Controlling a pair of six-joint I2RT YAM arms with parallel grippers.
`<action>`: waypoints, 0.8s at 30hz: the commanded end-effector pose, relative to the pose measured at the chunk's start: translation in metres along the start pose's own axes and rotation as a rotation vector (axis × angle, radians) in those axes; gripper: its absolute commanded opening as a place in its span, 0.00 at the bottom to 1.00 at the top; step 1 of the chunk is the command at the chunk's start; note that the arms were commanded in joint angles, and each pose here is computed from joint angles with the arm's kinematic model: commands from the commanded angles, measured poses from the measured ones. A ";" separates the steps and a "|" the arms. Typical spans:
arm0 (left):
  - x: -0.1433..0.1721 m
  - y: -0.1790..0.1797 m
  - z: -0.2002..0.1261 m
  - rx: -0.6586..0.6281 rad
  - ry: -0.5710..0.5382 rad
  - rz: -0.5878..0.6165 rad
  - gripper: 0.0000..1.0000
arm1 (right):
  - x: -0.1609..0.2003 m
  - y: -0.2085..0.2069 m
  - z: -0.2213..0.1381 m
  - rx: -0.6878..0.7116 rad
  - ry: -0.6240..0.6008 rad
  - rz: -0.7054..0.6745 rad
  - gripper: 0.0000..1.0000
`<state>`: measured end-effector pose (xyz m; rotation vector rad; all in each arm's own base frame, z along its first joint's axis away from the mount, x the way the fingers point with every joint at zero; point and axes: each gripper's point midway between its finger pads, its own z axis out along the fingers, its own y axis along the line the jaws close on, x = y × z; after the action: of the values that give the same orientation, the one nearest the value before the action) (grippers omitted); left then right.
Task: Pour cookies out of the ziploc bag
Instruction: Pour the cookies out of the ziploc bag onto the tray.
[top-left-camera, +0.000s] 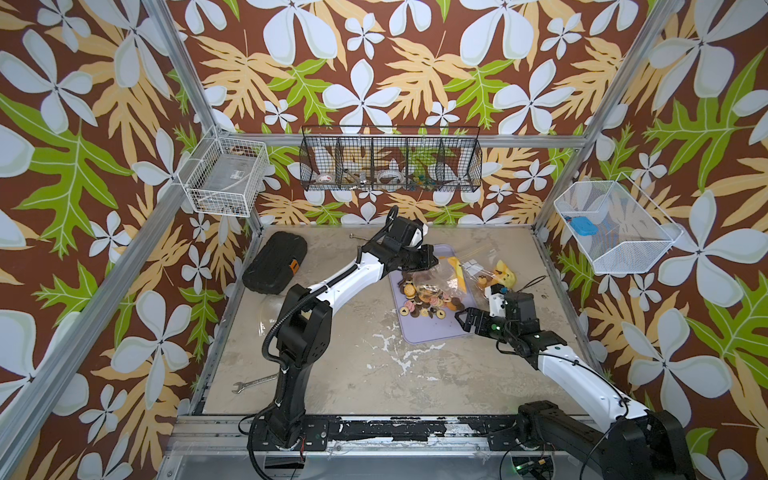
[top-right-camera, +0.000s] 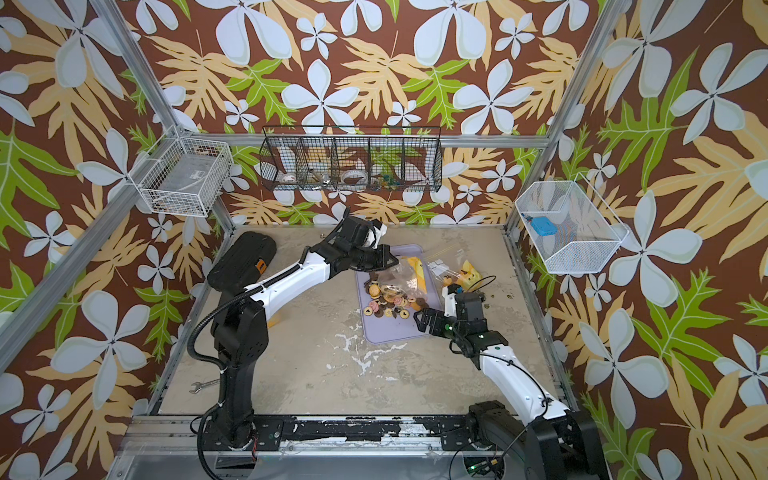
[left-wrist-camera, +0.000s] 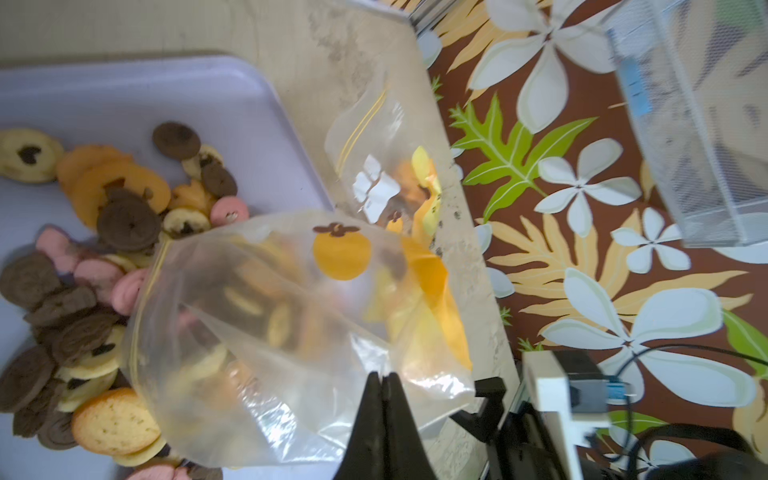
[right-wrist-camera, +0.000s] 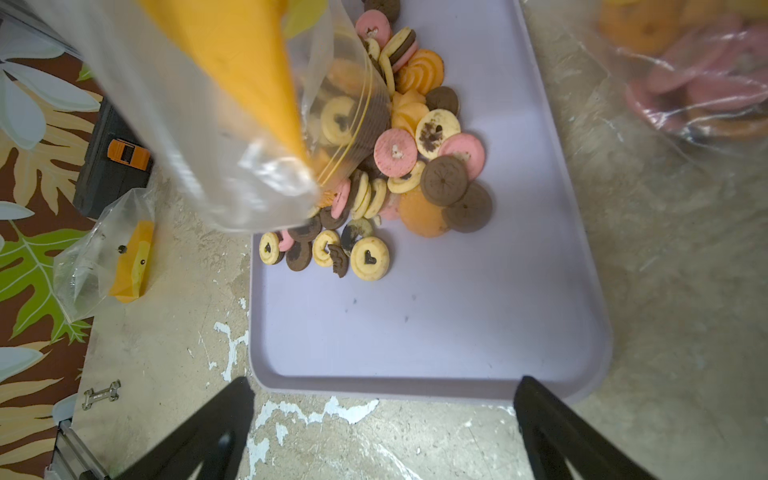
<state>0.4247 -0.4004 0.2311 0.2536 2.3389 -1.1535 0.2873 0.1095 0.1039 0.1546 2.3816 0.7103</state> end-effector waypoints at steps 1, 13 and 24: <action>-0.014 -0.019 -0.017 0.033 -0.036 0.018 0.00 | -0.006 0.004 -0.001 -0.014 -0.019 -0.011 1.00; 0.018 0.019 0.008 -0.010 0.020 -0.026 0.00 | -0.004 0.008 -0.002 -0.043 -0.025 -0.023 1.00; -0.007 -0.003 -0.002 0.004 -0.002 0.011 0.00 | -0.006 0.014 -0.004 -0.071 -0.030 -0.035 1.00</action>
<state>0.4267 -0.3992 0.2191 0.2383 2.3646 -1.1462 0.2854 0.1151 0.1127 0.1186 2.3432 0.7547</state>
